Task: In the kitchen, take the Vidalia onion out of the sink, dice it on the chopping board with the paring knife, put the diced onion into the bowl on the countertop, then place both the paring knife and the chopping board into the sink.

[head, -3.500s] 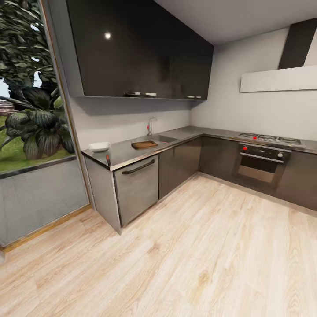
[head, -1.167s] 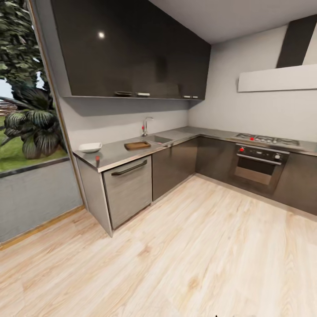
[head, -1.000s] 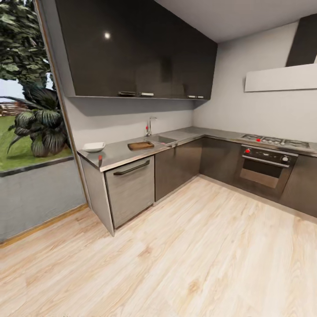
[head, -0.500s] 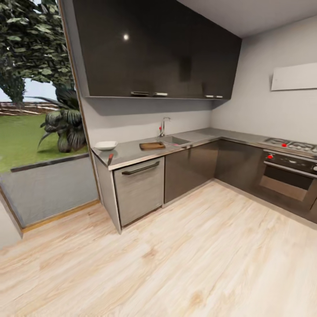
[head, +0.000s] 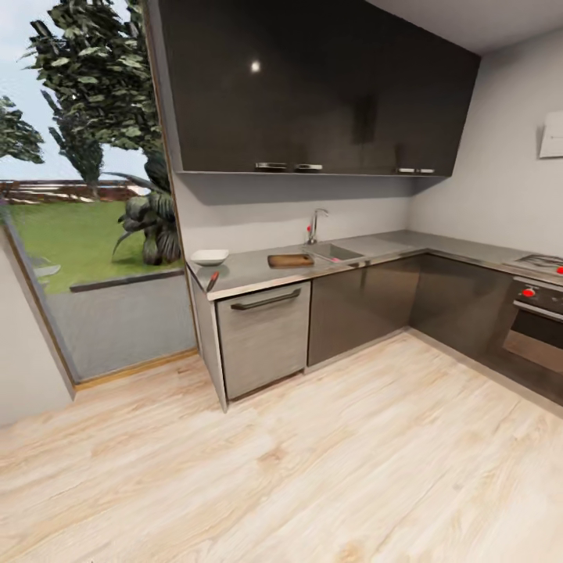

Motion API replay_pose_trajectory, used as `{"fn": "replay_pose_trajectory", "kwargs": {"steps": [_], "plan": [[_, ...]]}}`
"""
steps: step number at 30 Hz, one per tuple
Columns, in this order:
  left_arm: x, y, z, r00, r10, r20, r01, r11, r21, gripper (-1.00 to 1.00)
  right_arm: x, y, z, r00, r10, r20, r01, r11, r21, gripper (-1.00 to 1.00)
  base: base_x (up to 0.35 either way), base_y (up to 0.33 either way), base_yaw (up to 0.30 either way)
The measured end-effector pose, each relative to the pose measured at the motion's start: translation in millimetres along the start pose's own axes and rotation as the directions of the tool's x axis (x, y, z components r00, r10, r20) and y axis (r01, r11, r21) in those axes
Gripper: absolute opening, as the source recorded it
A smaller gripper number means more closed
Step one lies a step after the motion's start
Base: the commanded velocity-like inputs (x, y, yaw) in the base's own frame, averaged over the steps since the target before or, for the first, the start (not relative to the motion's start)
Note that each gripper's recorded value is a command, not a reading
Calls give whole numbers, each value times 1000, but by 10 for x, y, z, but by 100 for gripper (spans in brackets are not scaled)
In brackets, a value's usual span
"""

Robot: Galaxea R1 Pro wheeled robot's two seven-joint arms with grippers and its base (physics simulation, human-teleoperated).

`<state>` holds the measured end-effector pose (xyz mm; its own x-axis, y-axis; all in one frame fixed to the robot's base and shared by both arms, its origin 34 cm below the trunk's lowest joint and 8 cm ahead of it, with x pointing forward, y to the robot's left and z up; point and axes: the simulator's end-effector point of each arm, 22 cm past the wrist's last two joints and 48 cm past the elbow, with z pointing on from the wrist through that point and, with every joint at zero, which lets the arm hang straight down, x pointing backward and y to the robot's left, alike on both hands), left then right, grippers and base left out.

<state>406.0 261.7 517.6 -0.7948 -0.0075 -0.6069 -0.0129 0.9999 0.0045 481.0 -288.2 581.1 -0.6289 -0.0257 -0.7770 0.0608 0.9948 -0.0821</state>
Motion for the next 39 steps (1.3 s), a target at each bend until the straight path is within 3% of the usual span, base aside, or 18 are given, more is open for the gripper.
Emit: {"fn": "replay_pose_trajectory", "kwargs": {"steps": [39], "plan": [[69, -20, -6, 1000, -2, -14, 2, 1000, 2, 100, -46, 12, -3, 1000, 4, 23, -4, 1000, -1, 100, 92, -309, 272]]}}
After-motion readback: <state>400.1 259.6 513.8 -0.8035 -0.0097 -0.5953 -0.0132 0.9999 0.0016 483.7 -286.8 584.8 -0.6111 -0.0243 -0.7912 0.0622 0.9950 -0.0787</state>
